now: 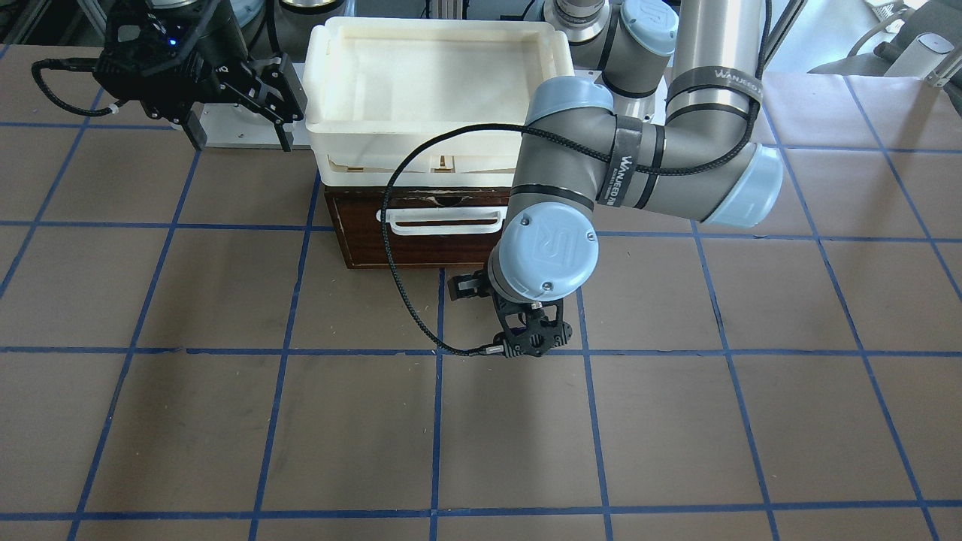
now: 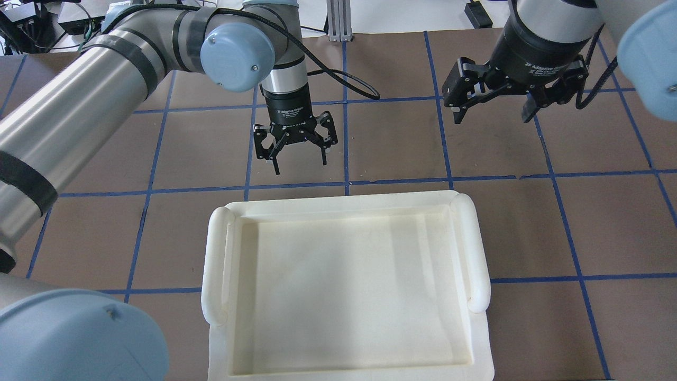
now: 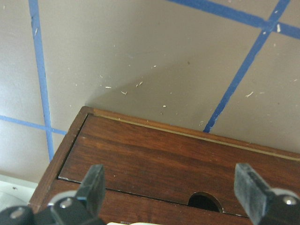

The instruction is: Put scissors in drawer and close it

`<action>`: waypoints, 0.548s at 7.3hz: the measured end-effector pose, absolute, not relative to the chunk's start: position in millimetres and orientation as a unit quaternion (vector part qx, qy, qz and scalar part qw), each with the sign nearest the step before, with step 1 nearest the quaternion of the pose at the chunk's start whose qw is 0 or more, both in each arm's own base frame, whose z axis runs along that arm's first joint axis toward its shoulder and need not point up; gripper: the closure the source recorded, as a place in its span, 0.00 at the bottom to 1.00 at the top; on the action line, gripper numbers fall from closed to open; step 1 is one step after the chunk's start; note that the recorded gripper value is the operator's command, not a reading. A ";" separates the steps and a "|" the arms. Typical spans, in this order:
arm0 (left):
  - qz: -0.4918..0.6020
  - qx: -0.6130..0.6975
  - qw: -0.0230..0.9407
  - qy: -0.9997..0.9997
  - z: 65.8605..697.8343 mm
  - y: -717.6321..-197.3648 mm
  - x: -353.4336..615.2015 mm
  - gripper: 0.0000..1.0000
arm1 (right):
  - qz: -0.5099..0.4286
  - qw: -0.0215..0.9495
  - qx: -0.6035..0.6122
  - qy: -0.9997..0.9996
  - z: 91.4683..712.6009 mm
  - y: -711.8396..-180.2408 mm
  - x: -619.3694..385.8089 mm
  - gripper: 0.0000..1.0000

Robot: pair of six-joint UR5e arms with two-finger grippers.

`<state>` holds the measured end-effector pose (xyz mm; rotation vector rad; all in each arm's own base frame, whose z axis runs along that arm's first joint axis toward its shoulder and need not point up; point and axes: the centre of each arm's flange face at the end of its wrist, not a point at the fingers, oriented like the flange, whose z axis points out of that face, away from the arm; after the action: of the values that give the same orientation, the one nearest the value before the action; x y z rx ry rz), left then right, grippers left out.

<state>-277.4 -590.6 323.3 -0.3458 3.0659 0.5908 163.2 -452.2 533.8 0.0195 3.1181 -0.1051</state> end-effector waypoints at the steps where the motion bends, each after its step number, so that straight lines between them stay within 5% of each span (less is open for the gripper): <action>1: 0.149 -0.103 -0.016 0.983 340.8 -606.9 -261.2 0.00 | -0.035 0.011 0.006 0.999 533.9 -452.5 163.2 0.00; 4: 0.066 -0.054 -0.047 0.995 382.7 -634.4 -203.7 0.00 | -0.041 0.011 0.008 0.999 535.5 -453.8 162.8 0.00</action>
<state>-203.7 -634.4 382.7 -0.1760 3.2232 0.2142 162.8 -453.8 535.5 0.0256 3.1169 -0.1288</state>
